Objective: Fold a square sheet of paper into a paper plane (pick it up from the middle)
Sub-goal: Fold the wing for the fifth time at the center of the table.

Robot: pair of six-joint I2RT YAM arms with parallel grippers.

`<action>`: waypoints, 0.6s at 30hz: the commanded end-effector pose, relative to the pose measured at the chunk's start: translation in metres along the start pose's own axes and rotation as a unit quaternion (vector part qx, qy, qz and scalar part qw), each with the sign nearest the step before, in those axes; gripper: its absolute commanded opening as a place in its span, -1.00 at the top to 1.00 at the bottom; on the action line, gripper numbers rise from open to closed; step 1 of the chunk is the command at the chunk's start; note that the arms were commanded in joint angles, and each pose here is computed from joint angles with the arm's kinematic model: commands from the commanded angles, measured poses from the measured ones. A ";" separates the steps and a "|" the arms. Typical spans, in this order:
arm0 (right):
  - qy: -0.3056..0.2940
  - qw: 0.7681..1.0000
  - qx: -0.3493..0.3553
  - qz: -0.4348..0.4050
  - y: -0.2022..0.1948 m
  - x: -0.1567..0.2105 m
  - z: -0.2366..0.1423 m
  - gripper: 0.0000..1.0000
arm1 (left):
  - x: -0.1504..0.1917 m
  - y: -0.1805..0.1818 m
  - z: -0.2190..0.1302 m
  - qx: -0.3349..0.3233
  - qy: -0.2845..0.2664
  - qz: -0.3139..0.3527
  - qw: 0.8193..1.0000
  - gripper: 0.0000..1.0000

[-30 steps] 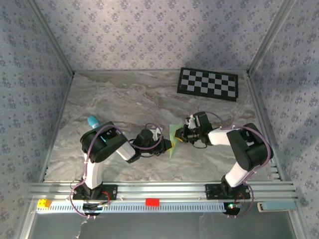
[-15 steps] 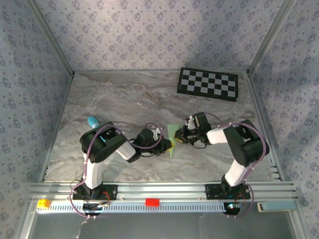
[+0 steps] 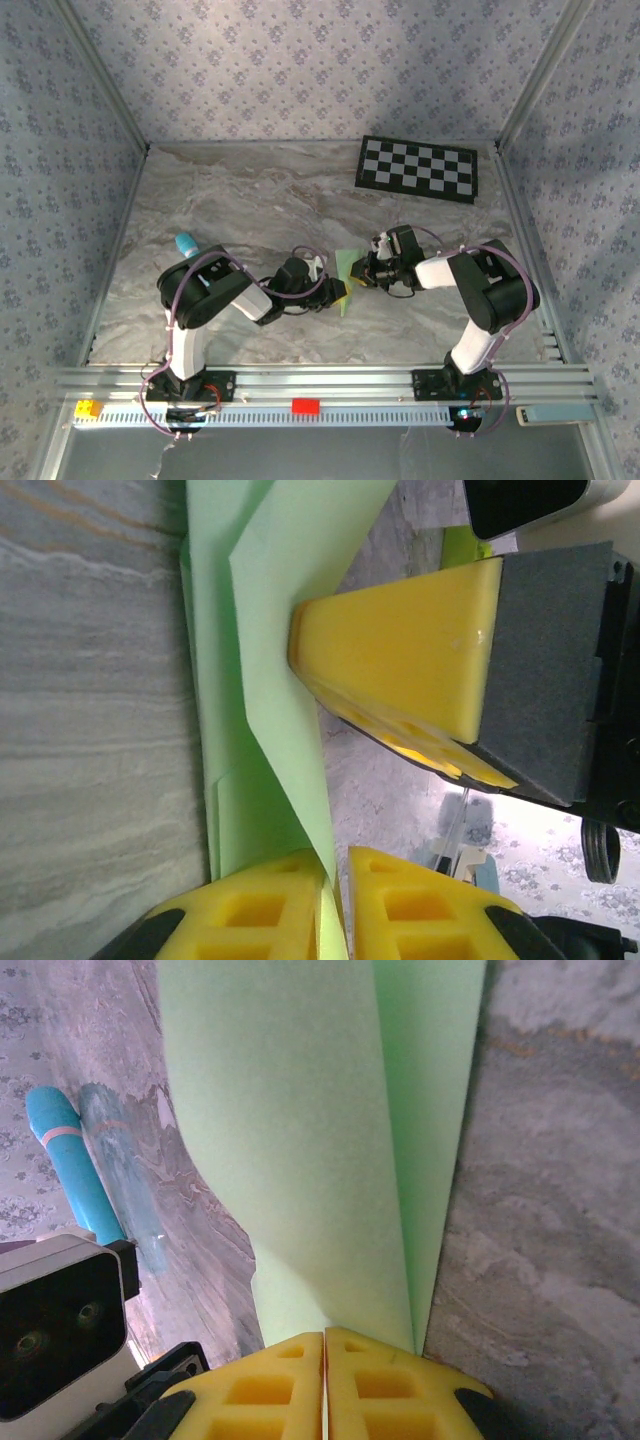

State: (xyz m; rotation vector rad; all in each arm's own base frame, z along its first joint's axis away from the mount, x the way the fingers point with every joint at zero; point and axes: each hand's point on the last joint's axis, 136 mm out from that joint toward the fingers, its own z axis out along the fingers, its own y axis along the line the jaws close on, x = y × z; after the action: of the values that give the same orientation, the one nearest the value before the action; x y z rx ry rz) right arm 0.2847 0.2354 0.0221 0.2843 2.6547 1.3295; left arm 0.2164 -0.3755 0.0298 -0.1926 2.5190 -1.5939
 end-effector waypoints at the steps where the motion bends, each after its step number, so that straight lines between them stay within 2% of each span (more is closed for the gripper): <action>1: 0.001 0.999 0.033 0.007 -0.015 0.001 0.004 0.79 | 0.030 0.082 -0.014 -0.159 0.042 -0.025 0.986 0.69; 7: 0.004 0.999 0.036 0.007 -0.015 0.002 0.005 0.79 | 0.033 0.080 -0.017 -0.179 0.050 -0.009 0.983 0.74; 18: 0.010 0.999 0.046 0.005 -0.019 0.005 0.007 0.80 | 0.036 0.075 -0.019 -0.172 0.057 -0.005 0.983 0.93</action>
State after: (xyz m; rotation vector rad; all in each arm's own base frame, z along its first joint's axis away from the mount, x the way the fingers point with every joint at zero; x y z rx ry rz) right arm 0.2849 0.2360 0.0218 0.2784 2.6714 1.3151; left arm 0.2113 -0.3722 0.0235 -0.1113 2.6017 -1.4358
